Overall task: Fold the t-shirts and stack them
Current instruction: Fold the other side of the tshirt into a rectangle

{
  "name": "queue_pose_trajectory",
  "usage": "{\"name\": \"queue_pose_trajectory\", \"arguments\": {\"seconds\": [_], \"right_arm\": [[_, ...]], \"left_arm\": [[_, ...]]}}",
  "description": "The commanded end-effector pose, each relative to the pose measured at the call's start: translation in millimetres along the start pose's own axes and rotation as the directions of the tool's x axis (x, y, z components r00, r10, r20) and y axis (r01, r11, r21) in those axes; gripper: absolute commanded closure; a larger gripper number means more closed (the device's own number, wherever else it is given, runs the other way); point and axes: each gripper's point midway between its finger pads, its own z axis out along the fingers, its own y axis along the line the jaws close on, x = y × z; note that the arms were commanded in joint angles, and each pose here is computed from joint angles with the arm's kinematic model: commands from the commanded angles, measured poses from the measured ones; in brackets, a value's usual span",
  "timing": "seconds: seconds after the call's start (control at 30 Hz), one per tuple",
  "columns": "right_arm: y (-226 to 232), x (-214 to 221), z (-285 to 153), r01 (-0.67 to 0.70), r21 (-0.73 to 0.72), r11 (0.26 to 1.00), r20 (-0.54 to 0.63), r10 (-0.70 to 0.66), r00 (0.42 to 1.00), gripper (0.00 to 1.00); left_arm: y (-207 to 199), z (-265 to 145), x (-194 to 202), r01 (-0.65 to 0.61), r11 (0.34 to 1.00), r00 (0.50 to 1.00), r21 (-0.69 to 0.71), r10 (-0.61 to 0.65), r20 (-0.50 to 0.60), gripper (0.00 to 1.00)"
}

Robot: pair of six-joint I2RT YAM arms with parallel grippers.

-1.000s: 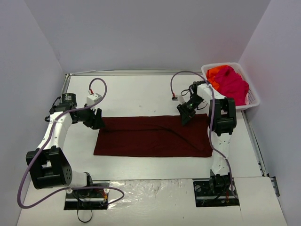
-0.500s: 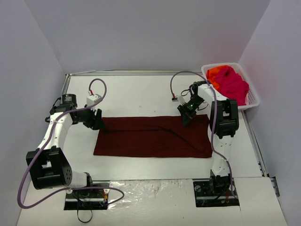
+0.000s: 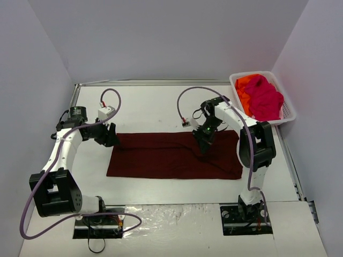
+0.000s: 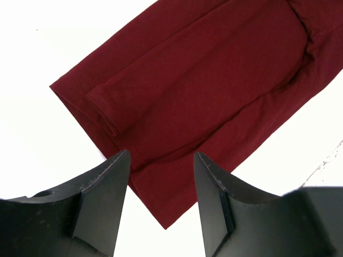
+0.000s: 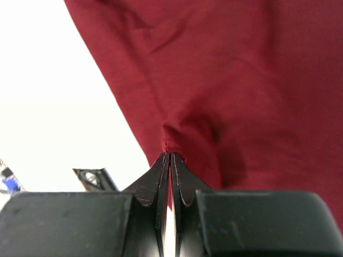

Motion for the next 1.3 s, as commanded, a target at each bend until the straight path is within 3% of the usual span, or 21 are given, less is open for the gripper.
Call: {"name": "queue_pose_trajectory", "arguments": {"seconds": [0.0, 0.27, 0.83, 1.0, 1.03, 1.27], "right_arm": [[31, 14, -4, 0.006, -0.019, 1.000, -0.073, -0.007, 0.997, 1.00], [58, 20, 26, 0.046, -0.060, 0.997, -0.156, -0.055, 0.986, 1.00], [54, 13, 85, 0.035, -0.131, 0.991, -0.225, -0.064, 0.972, 1.00], [49, 11, 98, 0.032, -0.126, 0.992, -0.250, -0.063, 0.966, 0.93], [48, 10, 99, 0.031, -0.125, 0.992, -0.253, -0.062, 0.965, 0.82], [55, 0, 77, 0.065, -0.096, 0.993, -0.223, -0.085, 0.971, 0.67]], "left_arm": [[-3, -8, -7, -0.020, 1.000, 0.999, -0.019, 0.021, 0.034, 0.51], [-2, -7, -4, -0.018, 1.000, 0.999, -0.022, 0.019, 0.030, 0.51], [0, -1, 3, -0.009, 1.000, 1.000, -0.013, 0.009, 0.013, 0.51], [0, -1, 4, -0.006, 1.000, 1.000, -0.012, 0.007, 0.011, 0.51], [0, -1, 4, -0.009, 1.000, 1.000, -0.012, 0.009, 0.012, 0.51], [-1, -1, 4, -0.011, 1.000, 1.000, -0.014, 0.011, 0.015, 0.51]]}}
